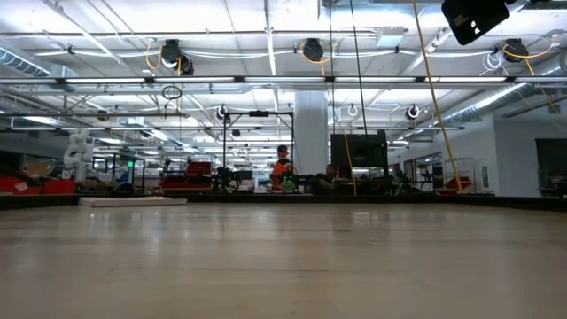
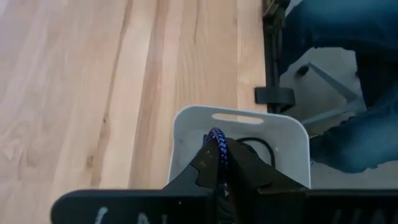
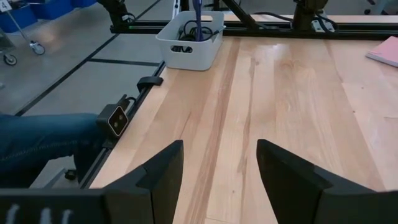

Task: Pick and place USB-C Cables
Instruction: Put the blue charger cable into the white bin, then return to Home Position

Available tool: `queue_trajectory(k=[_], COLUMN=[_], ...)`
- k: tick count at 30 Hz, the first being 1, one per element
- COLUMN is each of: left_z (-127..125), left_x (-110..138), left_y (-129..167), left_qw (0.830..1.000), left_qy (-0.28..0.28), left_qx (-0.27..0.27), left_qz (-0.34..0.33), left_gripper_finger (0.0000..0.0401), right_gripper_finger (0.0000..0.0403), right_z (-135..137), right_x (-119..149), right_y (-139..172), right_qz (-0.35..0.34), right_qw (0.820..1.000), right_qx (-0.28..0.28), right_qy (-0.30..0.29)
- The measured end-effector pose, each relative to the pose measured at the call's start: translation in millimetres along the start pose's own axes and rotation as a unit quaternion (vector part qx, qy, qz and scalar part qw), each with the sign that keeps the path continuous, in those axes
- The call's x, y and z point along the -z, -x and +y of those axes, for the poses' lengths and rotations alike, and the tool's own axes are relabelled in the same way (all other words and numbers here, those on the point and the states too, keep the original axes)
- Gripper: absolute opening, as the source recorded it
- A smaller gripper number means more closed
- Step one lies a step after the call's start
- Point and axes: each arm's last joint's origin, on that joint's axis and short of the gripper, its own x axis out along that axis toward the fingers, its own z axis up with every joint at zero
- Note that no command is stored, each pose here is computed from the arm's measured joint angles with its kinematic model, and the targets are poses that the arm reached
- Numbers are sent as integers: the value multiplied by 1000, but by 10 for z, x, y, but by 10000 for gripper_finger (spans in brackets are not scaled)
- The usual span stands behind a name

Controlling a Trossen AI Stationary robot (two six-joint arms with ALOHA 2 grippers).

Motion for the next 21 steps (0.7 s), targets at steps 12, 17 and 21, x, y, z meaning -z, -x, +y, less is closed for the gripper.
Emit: queue_trajectory(k=[12, 17, 21], left_z=[-80, -84, -85], left_x=[126, 138, 146], left_y=[-61, -59, -57], left_qw=[994, 992, 990], left_qy=[61, 67, 75], left_qx=[14, 19, 21], left_qz=[85, 107, 120], left_gripper_finger=[44, 63, 66], right_gripper_finger=[194, 194, 194], right_z=[0, 0, 0], right_x=[1, 1, 1], right_y=[0, 0, 0], right_qz=[0, 0, 0], right_qw=[1000, 1000, 1000], right_qx=[0, 0, 0], right_qy=[-5, -5, -5])
